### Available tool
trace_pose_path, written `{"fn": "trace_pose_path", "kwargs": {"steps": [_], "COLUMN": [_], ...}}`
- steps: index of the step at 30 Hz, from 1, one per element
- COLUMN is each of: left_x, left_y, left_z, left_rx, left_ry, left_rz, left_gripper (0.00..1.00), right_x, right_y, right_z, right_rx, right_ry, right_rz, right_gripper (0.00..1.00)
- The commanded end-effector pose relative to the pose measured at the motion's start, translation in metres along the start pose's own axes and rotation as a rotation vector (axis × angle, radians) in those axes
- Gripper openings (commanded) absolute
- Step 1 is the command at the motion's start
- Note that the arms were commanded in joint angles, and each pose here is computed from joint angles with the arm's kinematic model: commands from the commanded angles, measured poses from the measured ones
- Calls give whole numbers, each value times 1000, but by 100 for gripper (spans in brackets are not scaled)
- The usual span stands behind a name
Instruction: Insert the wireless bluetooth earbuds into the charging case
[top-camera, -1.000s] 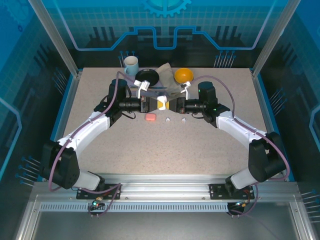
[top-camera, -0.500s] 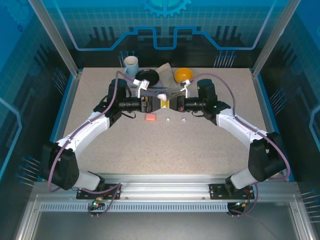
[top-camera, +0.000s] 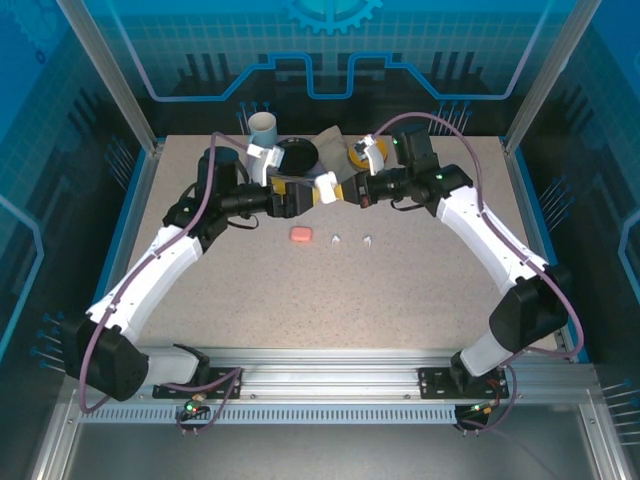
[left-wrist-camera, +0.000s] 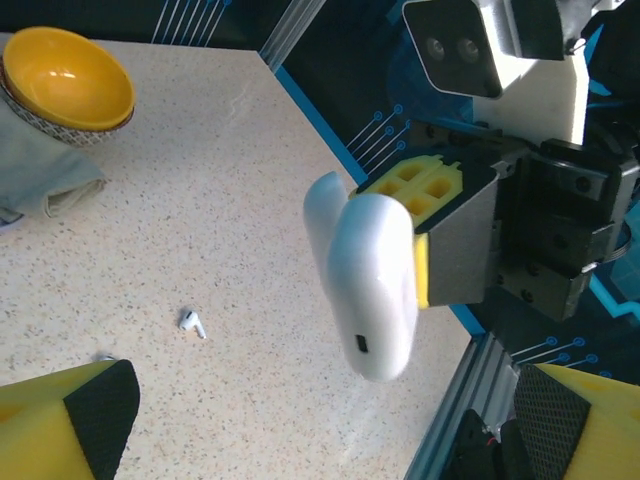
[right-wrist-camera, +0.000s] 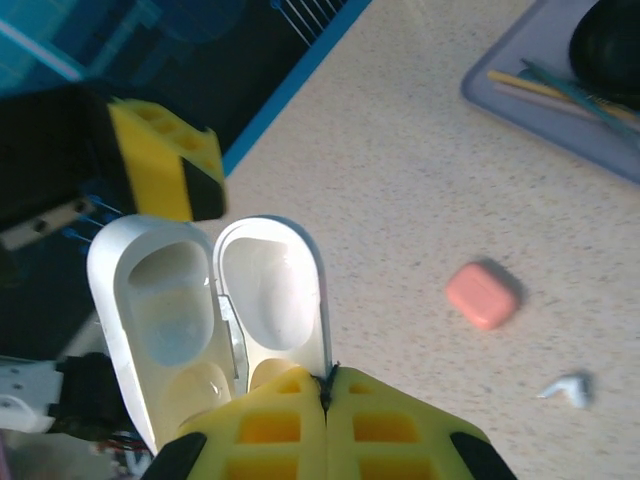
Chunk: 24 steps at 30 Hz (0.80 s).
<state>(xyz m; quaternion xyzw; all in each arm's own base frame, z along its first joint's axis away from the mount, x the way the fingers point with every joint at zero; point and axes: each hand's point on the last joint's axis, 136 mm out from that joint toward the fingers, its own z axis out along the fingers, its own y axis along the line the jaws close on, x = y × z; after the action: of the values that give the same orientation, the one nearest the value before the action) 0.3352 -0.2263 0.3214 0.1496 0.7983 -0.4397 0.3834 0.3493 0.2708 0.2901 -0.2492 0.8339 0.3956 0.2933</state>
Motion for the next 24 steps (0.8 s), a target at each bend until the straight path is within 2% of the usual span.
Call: {"fn": "trace_pose_path", "kwargs": {"steps": [1,4,7,13,17,24], "left_x": [8,14,17,19,28,49], "left_y": [14,27,30,20,11,20], "left_z": [-2,4,10,15,15,20], "left_rx": [-61,-64,9,125,208,255], "left_ry": [74,140,193,259,338,458], "left_rz": [-1,-70,-123,-38,27,6], "left_gripper": [99,99,99,99,99,95], "right_x": [16,13,14,27,32,34], "right_y": [-12,-20,-30,-42,-49,-47], "right_z": [-7,-10,-9,5,16,31], "right_rx": [112,192,279,397,393,277], "right_ry": [129,170,229,375,427,476], "right_rz": [-112,-177,-242,-386,-425,-430], "right_gripper": [0,0,0,0,0,0]}}
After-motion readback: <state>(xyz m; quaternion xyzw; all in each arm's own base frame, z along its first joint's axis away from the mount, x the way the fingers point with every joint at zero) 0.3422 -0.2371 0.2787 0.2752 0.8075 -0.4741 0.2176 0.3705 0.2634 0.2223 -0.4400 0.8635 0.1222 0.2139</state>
